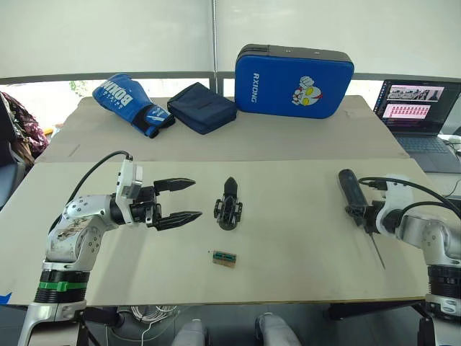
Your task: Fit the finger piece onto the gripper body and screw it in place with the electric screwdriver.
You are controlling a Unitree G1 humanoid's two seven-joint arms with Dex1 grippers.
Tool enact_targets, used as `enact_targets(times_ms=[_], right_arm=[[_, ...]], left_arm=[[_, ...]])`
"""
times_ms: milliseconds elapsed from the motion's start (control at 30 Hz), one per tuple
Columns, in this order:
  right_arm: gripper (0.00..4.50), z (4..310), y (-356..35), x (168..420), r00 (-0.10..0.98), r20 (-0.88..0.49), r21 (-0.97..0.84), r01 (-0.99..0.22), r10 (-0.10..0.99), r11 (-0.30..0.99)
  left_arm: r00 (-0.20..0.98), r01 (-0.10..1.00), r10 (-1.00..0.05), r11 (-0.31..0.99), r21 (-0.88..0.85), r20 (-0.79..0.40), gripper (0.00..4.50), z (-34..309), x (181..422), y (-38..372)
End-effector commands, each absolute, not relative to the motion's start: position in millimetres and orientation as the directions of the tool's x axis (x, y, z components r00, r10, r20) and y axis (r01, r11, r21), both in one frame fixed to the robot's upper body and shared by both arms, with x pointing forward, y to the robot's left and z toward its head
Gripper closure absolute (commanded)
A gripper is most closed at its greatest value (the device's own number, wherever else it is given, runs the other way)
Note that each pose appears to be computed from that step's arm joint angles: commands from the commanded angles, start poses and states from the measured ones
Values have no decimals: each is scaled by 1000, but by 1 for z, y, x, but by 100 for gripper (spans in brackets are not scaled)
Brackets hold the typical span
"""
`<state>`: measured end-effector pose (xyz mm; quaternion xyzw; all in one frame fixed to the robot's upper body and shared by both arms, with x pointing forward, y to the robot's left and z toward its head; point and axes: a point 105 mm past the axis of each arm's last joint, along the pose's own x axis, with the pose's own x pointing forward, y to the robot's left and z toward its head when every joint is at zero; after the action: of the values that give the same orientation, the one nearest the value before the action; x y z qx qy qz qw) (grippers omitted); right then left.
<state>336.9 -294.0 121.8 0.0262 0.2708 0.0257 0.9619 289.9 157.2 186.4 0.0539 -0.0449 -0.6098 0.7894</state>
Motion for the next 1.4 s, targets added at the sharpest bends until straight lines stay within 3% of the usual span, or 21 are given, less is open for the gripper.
enact_targets(times_ms=[33,100,267,500,733,800,933,1133,1300,1400], right_arm=[[252,185,-250,322,899,-347,-20,-291,267,956],[252,183,-222,302,851,-378,-56,-414,364,909],[252,152,-189,263,761,-489,-150,-555,426,818],[252,114,-196,258,752,-539,-191,-547,379,815],[252,106,-198,260,729,-552,-173,-576,405,799],[146,106,-198,261,720,-558,-146,-575,413,805],[12,110,-200,260,690,-588,-139,-601,423,787],[5,129,-197,252,581,-671,-89,-680,461,727],[5,138,-202,243,423,-834,-40,-688,355,725],[5,137,-205,247,387,-873,-47,-673,298,738]], left_arm=[[212,961,-977,206,185,-14,0,191,282,159],[199,964,-980,190,185,-29,0,188,280,162],[151,971,-986,135,199,-66,0,180,271,168],[123,976,-986,99,192,-116,0,169,263,169],[127,977,-985,103,189,-119,0,168,263,167],[122,981,-985,101,168,-123,0,167,262,167],[121,983,-985,100,156,-126,0,166,260,166],[125,983,-984,105,153,-127,0,164,260,165],[126,983,-984,107,151,-125,0,162,263,164],[116,983,-985,96,155,-125,0,160,262,162]])
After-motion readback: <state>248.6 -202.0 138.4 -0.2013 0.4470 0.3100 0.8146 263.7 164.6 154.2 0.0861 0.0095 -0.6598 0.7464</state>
